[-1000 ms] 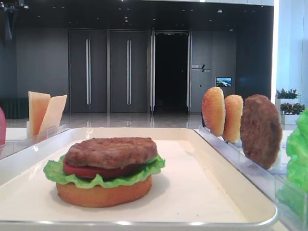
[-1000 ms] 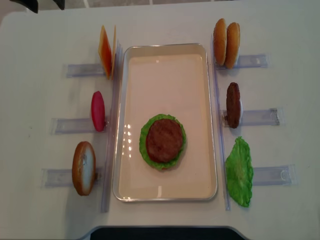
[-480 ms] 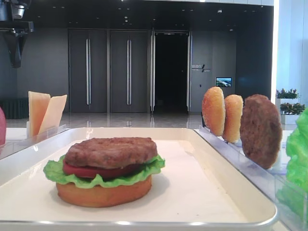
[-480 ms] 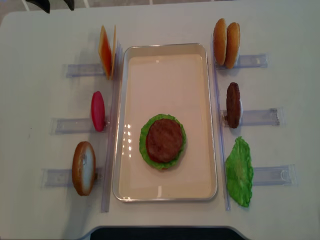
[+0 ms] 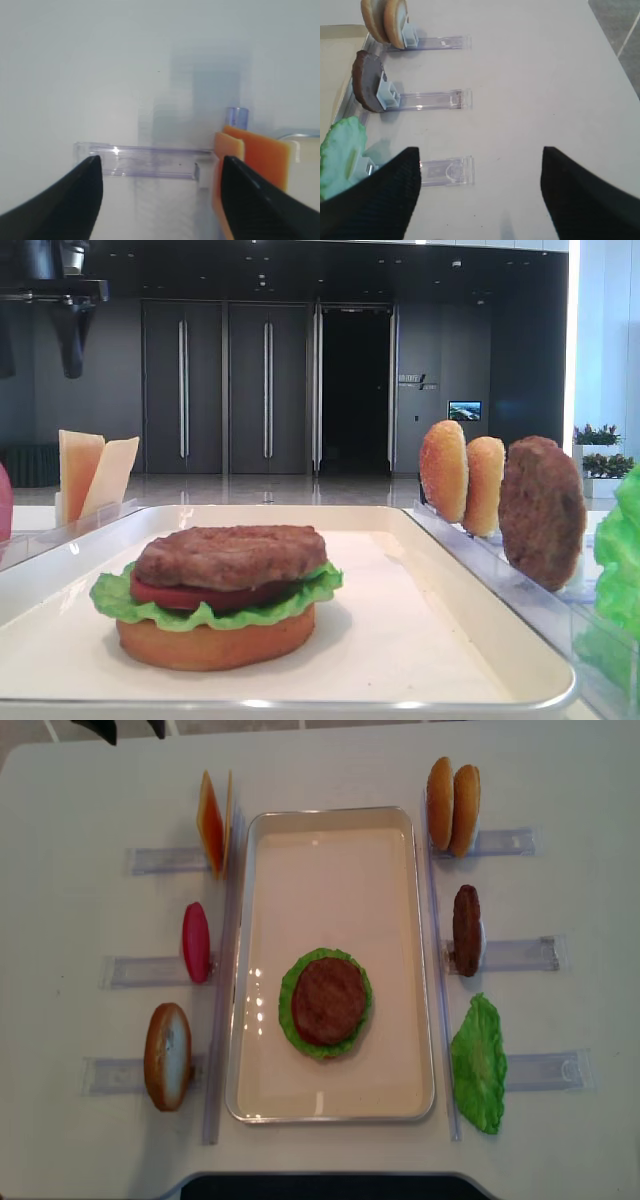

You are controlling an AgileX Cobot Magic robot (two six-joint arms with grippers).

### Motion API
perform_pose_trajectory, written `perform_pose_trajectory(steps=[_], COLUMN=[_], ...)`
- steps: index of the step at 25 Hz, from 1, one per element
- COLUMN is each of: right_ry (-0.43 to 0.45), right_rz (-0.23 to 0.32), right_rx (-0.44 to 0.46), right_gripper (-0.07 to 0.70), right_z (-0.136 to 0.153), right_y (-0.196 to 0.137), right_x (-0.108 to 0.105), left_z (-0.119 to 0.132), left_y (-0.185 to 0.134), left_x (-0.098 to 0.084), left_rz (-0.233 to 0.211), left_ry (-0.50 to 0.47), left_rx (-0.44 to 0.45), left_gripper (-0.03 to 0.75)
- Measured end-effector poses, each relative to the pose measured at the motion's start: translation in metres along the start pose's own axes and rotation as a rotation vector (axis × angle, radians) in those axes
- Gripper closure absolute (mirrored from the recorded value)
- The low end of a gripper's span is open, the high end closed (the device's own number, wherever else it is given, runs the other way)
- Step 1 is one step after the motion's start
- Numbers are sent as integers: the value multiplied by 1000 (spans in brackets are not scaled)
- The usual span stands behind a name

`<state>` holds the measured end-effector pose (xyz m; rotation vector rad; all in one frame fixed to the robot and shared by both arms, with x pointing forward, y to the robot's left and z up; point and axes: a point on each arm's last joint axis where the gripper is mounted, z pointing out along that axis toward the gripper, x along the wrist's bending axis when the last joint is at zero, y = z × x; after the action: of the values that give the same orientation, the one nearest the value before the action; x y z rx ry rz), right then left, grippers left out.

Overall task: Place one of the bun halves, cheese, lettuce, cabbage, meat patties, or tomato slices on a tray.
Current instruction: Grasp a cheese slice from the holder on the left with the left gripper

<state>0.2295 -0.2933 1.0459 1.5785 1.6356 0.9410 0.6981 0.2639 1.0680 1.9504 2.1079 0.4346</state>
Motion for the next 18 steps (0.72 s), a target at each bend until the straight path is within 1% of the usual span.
perform_pose_trajectory(steps=[6, 9, 11, 14, 16, 18], right_ry=[0, 0, 0, 0, 0, 0], right_rz=[0, 0, 0, 0, 0, 0], right_rx=[0, 0, 0, 0, 0, 0], right_gripper=[123, 123, 123, 123, 123, 123], right_z=[0, 0, 0, 0, 0, 0], right_y=[0, 0, 0, 0, 0, 0], right_x=[0, 0, 0, 0, 0, 0], left_z=[-4, -4, 0, 8, 14, 20], left_y=[-7, -11, -13, -18, -21, -23], left_x=[-38, -54, -64, -80, -86, -92], left_rz=[9, 0, -8, -5, -13, -11], left_ry=[-31, -43, -46, -51, -51, -51], left_rx=[-1, 4, 13, 34, 47, 60], left_gripper=[158, 158, 158, 158, 158, 158])
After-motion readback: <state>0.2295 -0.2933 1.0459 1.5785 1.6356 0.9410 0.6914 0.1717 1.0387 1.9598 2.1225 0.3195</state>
